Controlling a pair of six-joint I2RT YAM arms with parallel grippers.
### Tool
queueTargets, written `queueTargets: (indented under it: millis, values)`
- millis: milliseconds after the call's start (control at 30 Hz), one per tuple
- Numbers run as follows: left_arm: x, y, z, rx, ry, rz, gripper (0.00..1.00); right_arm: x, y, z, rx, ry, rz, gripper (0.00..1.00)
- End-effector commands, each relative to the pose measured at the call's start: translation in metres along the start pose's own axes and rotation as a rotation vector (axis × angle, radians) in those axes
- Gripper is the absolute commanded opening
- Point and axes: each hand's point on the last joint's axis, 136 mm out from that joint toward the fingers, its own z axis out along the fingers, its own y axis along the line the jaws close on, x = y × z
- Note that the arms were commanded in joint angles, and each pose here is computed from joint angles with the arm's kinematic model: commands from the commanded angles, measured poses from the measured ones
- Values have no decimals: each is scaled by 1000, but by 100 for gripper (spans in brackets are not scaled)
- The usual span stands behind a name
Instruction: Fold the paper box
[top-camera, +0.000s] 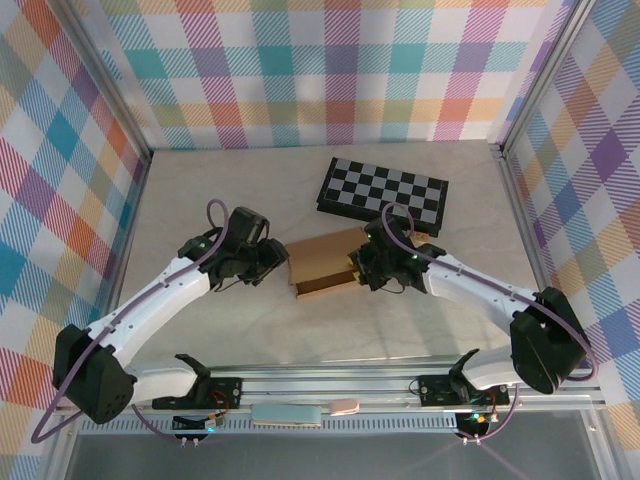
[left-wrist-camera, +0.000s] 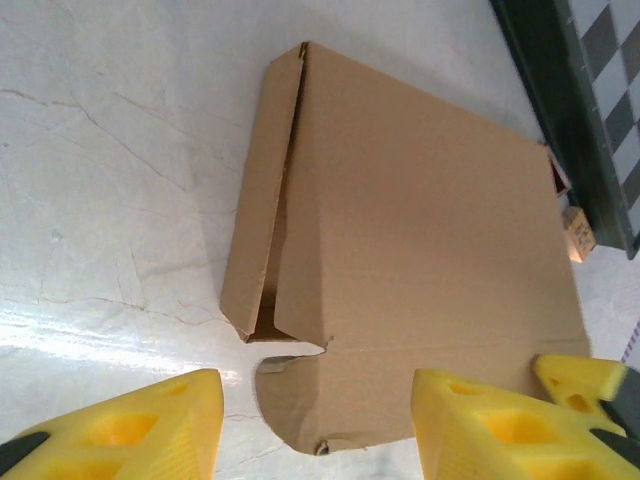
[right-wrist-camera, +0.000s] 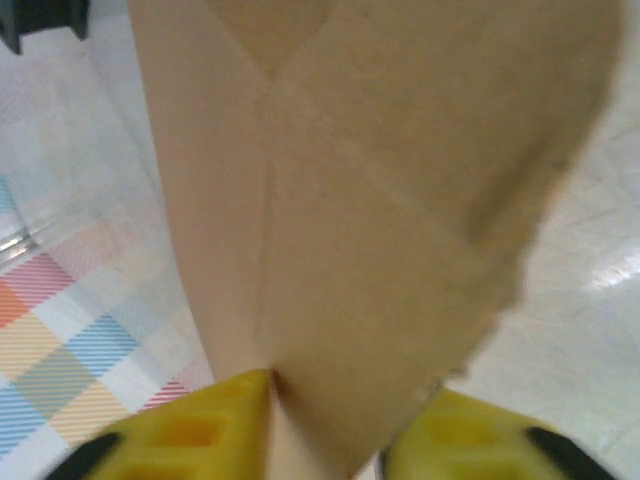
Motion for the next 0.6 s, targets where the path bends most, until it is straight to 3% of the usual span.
queueTargets:
  millis: [0,133,300,400,567]
  values:
    - [-2,-4,3,-1,31,17,52,5,4,-20,79,23,-122,57]
    - [-4,-11,11,-1,50,45,51,1,3,-59,157,21,-311,67]
    - [-10,-19,21,-13,64,79,49,-18,23,-93,71,44,-578,75]
    - [-13,-21,27,-29,75,89,48,-45,30,-98,81,94,-639,73]
    - [-13,-24,37,-49,117,97,47,-76,44,-72,98,270,-753,58]
